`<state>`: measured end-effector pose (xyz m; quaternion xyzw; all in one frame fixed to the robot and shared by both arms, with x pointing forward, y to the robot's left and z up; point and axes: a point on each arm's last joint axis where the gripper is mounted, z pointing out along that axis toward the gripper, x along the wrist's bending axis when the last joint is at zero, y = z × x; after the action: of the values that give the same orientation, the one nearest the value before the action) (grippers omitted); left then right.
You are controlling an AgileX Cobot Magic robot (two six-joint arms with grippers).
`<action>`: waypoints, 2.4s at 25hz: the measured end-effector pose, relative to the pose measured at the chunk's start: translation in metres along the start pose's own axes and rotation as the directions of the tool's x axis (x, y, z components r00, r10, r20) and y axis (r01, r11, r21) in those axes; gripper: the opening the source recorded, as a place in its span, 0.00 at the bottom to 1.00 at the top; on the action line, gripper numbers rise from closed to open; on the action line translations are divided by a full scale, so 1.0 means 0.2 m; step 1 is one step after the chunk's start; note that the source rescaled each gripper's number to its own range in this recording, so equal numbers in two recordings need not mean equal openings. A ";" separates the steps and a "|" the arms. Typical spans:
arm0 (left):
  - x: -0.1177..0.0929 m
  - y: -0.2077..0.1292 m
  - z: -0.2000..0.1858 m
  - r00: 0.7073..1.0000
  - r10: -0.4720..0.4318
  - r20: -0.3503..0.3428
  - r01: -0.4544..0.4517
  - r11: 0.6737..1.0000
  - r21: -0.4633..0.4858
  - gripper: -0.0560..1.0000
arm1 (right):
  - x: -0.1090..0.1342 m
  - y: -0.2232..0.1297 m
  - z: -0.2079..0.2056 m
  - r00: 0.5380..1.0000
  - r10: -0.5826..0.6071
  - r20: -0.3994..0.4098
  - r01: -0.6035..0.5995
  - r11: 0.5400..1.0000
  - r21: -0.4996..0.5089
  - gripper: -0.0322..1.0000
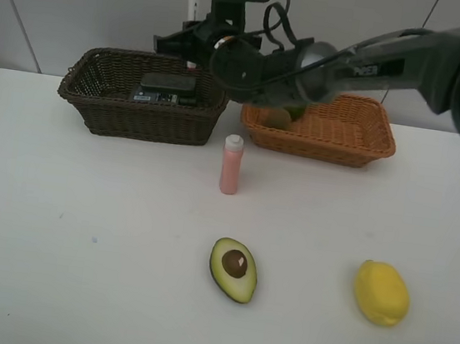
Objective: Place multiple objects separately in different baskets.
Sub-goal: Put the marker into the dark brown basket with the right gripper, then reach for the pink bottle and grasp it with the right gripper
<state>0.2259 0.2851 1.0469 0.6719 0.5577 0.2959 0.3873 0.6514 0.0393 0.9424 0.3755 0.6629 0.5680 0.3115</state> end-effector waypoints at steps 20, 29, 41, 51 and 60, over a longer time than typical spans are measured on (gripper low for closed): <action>0.00 0.00 0.00 1.000 0.000 0.000 0.000 1.000 0.000 1.00 | 0.01 0.39 -0.29 0.971 0.148 -0.190 -0.033 0.863 0.504 1.00; 0.00 0.00 0.00 1.000 0.000 0.000 0.000 1.000 0.000 1.00 | -0.07 0.40 -0.62 0.995 0.101 0.014 -0.056 0.428 0.902 1.00; 0.00 0.00 0.00 1.000 0.000 0.000 0.000 1.000 0.000 1.00 | -0.07 0.18 -0.50 0.994 0.094 0.063 -0.093 0.357 0.929 1.00; 0.00 0.00 0.00 1.000 0.000 0.000 0.000 1.000 0.000 1.00 | -0.11 -0.02 -0.39 0.999 -0.022 0.049 -0.038 0.366 0.930 1.00; 0.00 0.00 0.00 1.000 0.000 0.000 0.000 1.000 0.000 1.00 | -0.19 -0.15 -0.28 0.997 -0.013 0.072 -0.060 0.431 0.900 1.00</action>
<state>0.2259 0.2851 1.0469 0.6719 0.5577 0.2959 0.3873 0.6201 -0.0247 0.9212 0.5119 0.8473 0.1182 0.0775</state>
